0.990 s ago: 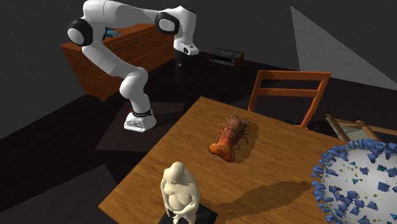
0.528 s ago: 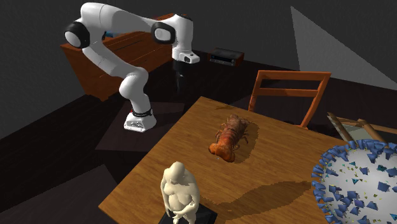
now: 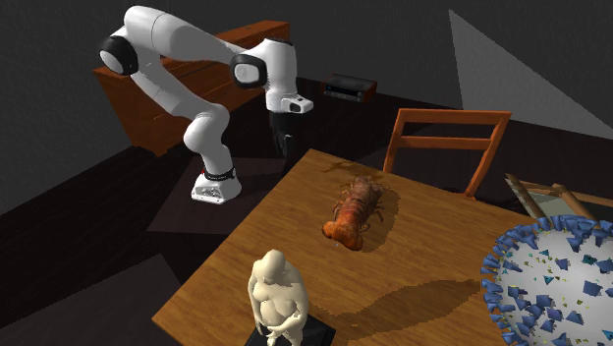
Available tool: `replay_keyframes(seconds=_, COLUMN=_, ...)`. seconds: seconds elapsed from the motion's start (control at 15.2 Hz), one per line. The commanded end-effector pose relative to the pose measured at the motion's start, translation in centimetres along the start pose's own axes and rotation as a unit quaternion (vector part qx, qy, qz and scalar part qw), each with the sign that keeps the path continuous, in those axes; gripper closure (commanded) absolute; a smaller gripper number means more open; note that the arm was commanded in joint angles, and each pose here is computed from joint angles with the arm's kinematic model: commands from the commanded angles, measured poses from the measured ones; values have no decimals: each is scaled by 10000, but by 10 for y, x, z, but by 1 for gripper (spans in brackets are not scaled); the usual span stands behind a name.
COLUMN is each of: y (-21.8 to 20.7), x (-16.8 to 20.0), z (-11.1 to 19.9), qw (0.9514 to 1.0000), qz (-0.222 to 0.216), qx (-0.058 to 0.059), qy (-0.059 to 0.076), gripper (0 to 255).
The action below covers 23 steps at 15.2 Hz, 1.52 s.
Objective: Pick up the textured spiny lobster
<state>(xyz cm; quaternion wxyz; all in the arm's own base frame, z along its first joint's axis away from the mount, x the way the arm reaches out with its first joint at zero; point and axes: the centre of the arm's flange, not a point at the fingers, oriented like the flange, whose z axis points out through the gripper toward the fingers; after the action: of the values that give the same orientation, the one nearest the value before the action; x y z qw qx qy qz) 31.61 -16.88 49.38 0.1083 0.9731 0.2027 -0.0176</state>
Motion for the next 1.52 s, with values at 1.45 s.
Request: replay_keyframes(seconds=1.45, y=206, x=43, z=73, qw=9588, qz=-2143, qx=-1445, qy=1183, gripper=0)
